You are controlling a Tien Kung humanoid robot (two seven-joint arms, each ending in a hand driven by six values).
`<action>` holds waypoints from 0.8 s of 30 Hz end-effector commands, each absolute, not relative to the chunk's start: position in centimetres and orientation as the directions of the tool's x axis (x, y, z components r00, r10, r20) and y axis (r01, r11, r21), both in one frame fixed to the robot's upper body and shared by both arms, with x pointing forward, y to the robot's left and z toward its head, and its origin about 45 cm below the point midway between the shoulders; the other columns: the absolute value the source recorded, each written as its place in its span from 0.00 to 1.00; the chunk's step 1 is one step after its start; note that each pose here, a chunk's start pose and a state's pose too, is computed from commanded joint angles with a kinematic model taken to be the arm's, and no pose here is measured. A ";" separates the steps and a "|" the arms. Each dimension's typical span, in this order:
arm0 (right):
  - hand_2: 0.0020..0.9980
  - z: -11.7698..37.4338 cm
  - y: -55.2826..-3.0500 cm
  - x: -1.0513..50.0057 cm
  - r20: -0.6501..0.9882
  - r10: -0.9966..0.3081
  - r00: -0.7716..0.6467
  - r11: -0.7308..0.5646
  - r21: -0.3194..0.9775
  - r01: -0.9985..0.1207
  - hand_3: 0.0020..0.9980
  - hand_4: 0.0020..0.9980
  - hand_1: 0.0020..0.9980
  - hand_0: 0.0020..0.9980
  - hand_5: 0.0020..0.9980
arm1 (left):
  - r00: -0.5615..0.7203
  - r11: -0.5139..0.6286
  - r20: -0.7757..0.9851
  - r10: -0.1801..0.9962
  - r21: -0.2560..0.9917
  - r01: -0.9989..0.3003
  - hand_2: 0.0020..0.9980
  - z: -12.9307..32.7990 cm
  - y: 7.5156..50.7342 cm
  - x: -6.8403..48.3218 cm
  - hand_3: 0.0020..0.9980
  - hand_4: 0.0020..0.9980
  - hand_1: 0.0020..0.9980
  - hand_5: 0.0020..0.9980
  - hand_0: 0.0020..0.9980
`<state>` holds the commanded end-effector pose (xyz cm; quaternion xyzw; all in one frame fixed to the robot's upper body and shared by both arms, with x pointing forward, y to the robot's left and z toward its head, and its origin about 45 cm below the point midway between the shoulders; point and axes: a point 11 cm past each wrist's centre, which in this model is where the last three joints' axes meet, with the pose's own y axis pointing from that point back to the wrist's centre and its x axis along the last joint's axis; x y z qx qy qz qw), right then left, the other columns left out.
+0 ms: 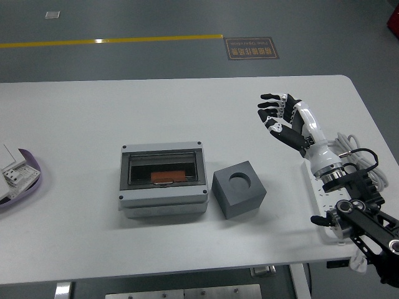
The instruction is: Pick up the cylinder from the cube,place it in the box,flap close box
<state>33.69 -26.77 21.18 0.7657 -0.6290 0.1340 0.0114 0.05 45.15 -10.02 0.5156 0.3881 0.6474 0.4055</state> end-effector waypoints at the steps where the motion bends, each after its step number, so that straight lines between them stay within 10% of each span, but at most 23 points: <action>1: 0.63 21.4 -26.9 33.7 0.214 -0.962 0.168 -0.203 -0.155 -0.967 0.65 0.71 0.61 0.67 0.29 | -0.133 -0.370 0.353 0.926 0.920 -0.128 0.60 -10.0 45.2 0.2 0.66 0.76 0.59 0.16 0.52; 24: 0.63 23.5 -29.7 33.8 0.229 -0.971 0.071 -0.120 -0.209 -0.971 0.64 0.71 0.62 0.68 0.25 | -0.111 -0.392 0.377 0.920 0.901 -0.187 0.60 -9.0 46.8 3.5 0.66 0.77 0.59 0.16 0.52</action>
